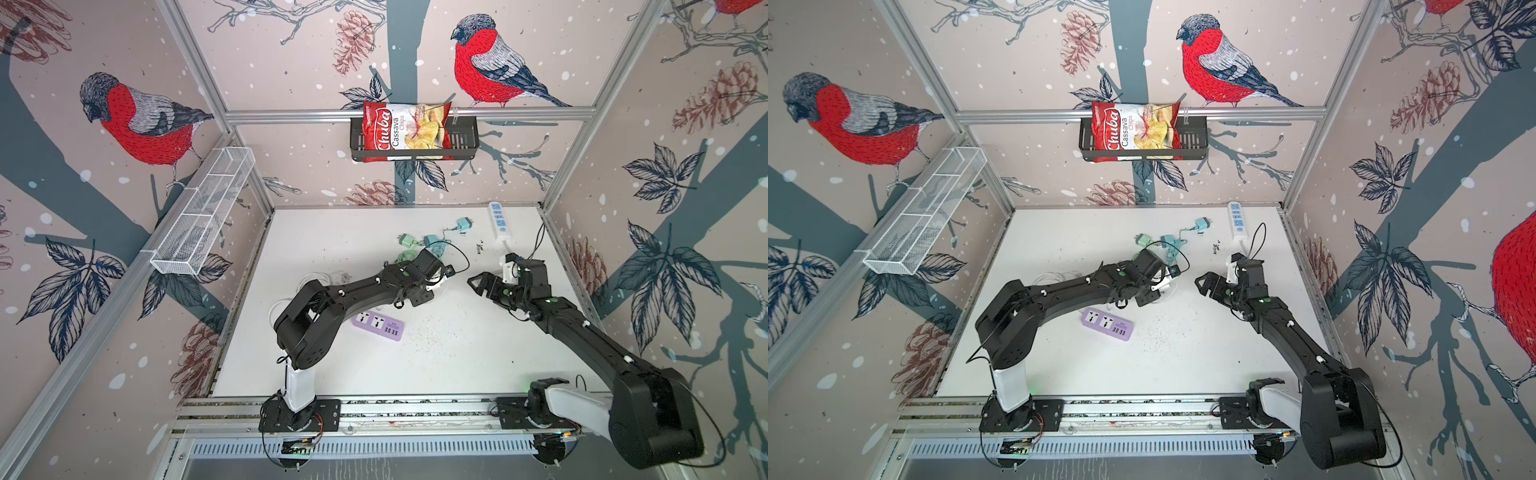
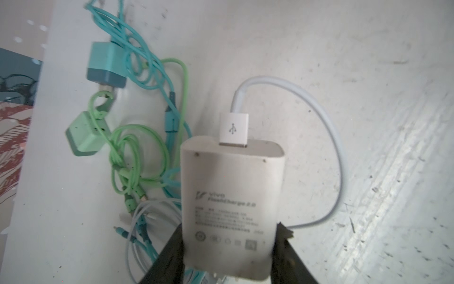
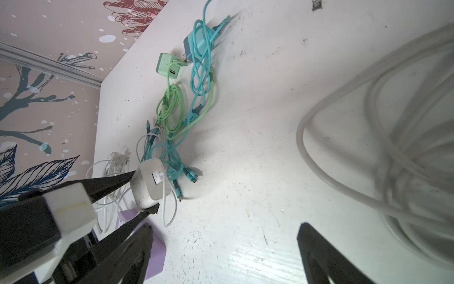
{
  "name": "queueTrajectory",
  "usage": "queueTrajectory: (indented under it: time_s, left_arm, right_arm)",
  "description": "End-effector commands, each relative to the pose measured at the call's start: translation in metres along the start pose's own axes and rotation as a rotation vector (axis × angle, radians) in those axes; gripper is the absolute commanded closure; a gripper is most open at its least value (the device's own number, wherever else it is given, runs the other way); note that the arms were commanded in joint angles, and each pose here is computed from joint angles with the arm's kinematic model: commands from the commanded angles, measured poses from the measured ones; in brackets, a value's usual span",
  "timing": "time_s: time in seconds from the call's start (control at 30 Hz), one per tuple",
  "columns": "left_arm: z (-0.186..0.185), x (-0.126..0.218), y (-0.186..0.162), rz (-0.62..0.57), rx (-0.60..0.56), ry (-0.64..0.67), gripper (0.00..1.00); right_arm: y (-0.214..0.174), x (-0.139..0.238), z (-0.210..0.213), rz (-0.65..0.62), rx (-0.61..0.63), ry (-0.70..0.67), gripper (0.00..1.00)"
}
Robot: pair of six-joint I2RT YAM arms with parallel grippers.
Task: Insert the plug
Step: 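Hold the charger up with the left gripper while the right gripper grasps it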
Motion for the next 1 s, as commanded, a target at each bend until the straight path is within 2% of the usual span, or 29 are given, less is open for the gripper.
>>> queueTrajectory:
  time_s: [0.0, 0.2, 0.33, 0.4, 0.53, 0.67, 0.97]
  left_arm:
    - [0.015, 0.016, 0.015, -0.111, 0.049, 0.088, 1.00]
    - [0.014, 0.043, 0.007, -0.184, 0.103, 0.089, 1.00]
    - [0.016, 0.059, -0.008, -0.233, 0.154, 0.131, 1.00]
    - [0.016, 0.067, -0.013, -0.271, 0.170, 0.145, 1.00]
    - [0.014, 0.074, -0.026, -0.316, 0.183, 0.167, 1.00]
    - [0.017, 0.073, -0.032, -0.317, 0.195, 0.169, 1.00]
    - [0.015, 0.076, -0.032, -0.343, 0.201, 0.152, 1.00]
  right_arm:
    - [0.010, 0.000, 0.027, -0.003, 0.046, 0.134, 0.08]
    - [0.011, -0.012, 0.076, 0.058, 0.134, 0.277, 0.10]
    - [0.005, -0.027, 0.097, 0.111, 0.168, 0.304, 0.15]
    - [0.003, -0.033, 0.105, 0.134, 0.187, 0.328, 0.19]
    - [-0.003, -0.046, 0.117, 0.197, 0.212, 0.353, 0.34]
    - [-0.005, -0.046, 0.133, 0.202, 0.244, 0.397, 0.35]
    - [-0.018, -0.062, 0.145, 0.262, 0.299, 0.406, 0.38]
Point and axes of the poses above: each gripper's point midway between its finger pads, its own x axis back along the fingers, its own z axis along the line the jaws close on, y = z × x, the point moved 6 cm from there along x, back along the fingers
